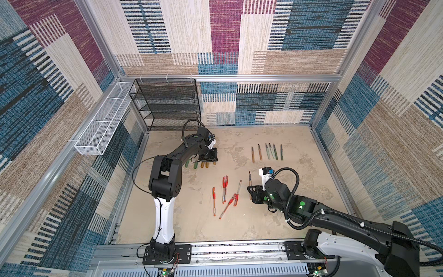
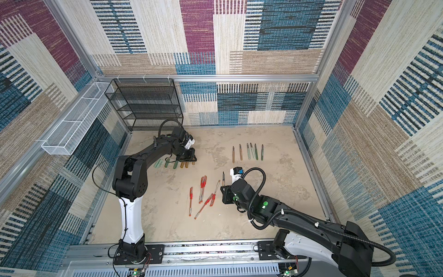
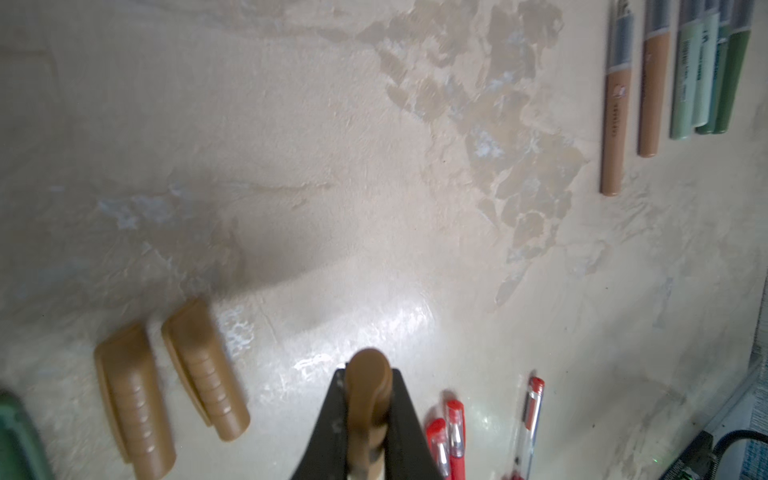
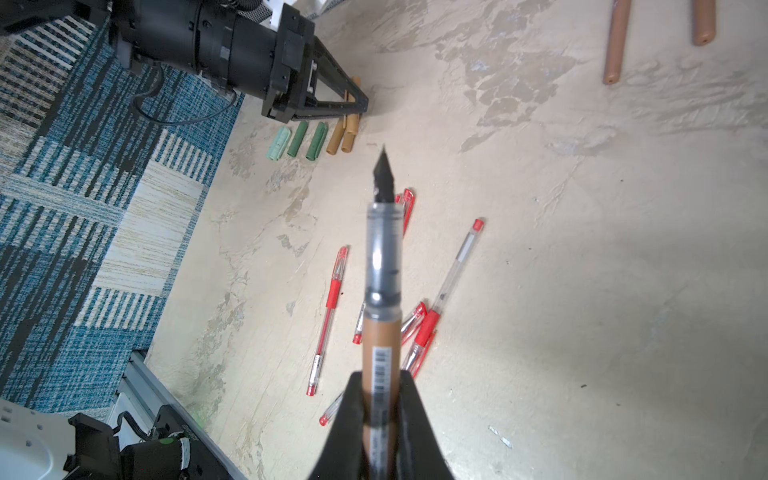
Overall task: Open the pen caps
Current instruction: 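Lower the tan cap beside the other caps with left while right carries pen away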
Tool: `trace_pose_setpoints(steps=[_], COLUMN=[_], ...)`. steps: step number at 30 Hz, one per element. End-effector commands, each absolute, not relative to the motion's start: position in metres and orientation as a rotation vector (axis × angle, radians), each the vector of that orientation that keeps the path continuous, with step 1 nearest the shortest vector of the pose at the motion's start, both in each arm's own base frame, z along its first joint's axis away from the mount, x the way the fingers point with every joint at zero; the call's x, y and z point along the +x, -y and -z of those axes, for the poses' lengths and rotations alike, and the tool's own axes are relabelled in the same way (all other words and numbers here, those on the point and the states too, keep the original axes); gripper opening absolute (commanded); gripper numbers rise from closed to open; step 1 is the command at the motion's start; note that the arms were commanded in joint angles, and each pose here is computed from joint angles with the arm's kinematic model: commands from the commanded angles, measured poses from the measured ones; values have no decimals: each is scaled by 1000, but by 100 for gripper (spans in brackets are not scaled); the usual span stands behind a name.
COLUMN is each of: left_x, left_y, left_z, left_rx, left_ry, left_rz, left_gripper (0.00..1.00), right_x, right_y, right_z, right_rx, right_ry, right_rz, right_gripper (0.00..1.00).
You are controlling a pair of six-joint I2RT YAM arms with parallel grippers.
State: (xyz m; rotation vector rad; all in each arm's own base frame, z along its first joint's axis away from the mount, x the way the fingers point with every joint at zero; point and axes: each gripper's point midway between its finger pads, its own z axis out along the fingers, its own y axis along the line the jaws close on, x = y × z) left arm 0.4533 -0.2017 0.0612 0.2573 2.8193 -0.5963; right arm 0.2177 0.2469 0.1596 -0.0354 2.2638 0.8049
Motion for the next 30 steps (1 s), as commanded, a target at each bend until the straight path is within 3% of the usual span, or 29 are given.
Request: trace_pose_setpoints(steps=[1, 6, 14, 22, 30], left_x=[453, 458, 458, 450, 413], left_y=[188, 184, 183, 190, 188], left_z=[-47, -33, -41, -98, -162], left_rx=[274, 272, 259, 229, 249], left_ry=[-2870, -2899, -2891, -2789, -2635], left_rz=[482, 425, 409, 487, 584], left_gripper=[12, 15, 30, 39, 44], right_x=[220, 223, 223, 240, 284], right_y=[-248, -250, -249, -259, -268], right_z=[-163, -162, -163, -174, -176], right_rx=[-12, -28, -19, -52, -73], right_ry=[-2252, -2260, -2263, -2293, -2403], right_rz=[-816, -797, -792, -740, -653], right_gripper=[0, 0, 0, 0, 0])
